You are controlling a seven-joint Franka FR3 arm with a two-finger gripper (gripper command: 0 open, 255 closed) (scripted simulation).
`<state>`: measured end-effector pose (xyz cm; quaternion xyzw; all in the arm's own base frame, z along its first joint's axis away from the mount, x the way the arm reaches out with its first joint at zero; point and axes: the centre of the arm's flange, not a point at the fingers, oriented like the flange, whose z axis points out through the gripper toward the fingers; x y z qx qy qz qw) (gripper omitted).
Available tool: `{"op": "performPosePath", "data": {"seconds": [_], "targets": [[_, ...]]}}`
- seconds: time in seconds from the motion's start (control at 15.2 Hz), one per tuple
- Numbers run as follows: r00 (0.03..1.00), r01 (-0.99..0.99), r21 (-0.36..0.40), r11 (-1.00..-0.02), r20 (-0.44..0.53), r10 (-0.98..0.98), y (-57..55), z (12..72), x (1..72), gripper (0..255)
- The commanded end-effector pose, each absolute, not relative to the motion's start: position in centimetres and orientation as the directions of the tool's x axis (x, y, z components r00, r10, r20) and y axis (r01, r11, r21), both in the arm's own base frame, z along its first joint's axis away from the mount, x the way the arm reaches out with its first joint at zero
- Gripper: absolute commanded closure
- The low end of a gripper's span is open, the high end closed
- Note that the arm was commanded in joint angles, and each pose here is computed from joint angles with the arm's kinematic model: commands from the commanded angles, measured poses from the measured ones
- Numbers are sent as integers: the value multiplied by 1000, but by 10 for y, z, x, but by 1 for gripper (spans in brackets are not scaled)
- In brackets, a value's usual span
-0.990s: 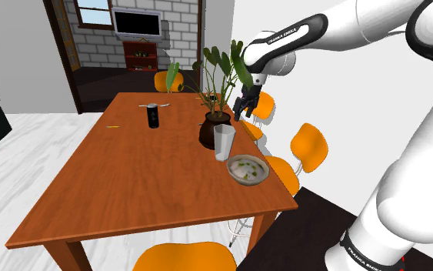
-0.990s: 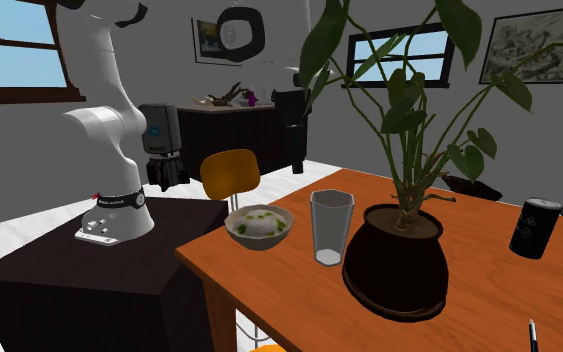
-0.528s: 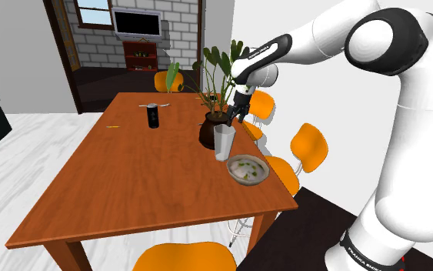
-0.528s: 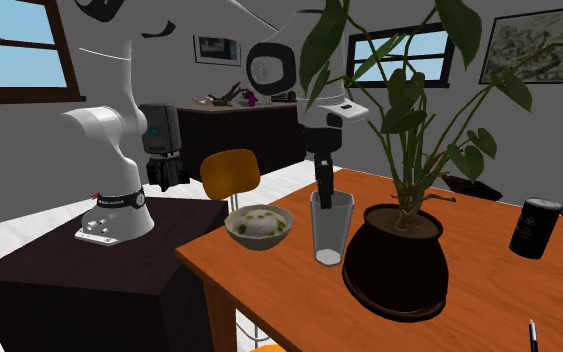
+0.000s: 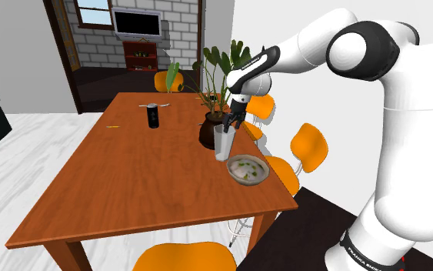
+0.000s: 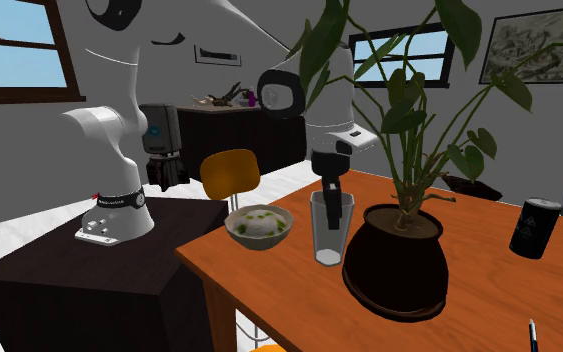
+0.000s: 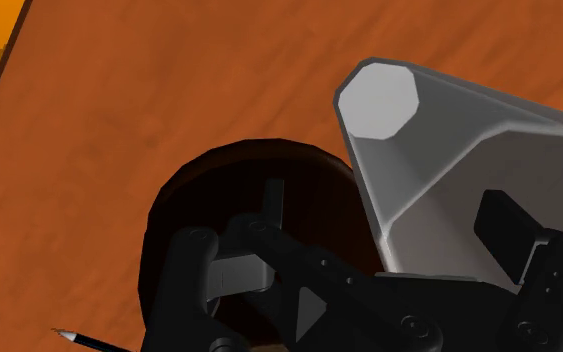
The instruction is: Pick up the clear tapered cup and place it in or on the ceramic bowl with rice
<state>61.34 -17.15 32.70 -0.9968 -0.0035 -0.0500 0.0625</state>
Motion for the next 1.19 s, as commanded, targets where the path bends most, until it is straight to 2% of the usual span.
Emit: {"op": "performPosePath", "data": {"seconds": [0.0, 0.46, 0.53, 1.12], "targets": [[995, 13, -124, -992, 101, 0, -172, 319, 614, 0], [995, 13, -124, -992, 101, 0, -172, 319, 614, 0], [995, 13, -124, -992, 101, 0, -172, 319, 614, 255], [995, 13, -124, -992, 101, 0, -172, 319, 614, 255]]}}
